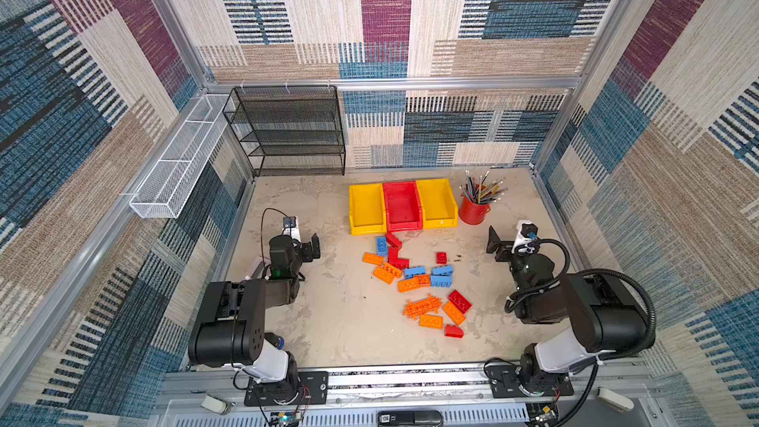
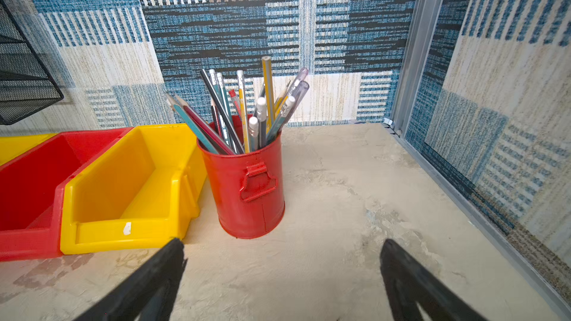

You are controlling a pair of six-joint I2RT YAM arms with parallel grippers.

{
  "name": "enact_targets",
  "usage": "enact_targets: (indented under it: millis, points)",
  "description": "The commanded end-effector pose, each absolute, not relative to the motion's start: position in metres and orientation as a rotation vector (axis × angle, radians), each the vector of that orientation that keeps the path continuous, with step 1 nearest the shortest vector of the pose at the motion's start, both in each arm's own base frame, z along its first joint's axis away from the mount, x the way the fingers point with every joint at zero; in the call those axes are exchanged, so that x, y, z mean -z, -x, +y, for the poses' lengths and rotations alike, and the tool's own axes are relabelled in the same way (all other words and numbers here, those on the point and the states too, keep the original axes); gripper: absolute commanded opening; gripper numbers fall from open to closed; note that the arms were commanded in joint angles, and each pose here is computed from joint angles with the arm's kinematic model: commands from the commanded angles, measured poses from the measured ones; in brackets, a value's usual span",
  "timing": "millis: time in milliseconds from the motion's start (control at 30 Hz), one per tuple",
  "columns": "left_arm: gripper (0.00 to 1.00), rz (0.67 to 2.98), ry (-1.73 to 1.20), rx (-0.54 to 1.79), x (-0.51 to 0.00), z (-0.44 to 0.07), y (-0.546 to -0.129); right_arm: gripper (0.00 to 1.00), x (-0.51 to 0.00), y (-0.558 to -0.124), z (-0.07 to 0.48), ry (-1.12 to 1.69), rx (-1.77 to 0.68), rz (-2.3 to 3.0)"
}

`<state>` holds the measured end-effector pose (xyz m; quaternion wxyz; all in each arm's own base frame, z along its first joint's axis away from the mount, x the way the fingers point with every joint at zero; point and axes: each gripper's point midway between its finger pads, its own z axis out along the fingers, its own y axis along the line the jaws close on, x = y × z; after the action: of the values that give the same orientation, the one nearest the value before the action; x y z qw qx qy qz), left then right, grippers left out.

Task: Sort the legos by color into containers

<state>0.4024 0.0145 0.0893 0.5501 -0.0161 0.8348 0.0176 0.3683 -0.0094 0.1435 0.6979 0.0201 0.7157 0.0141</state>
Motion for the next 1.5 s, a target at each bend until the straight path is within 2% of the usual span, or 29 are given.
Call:
enact_targets:
  millis: [0,1467]
  points:
    - [0.99,1.955,0.038,-0.039,-0.094,0.0145,-0.4045,0.99,-0.1525,-0.3675,-0.0105,-0.054,-0.03,1.559]
    - [1.0,1.959,0.037,-0.038,-0.0932,0.0143,-0.4044,0.99,-0.152,-0.3675,-0.0102,-0.053,-0.032,1.561]
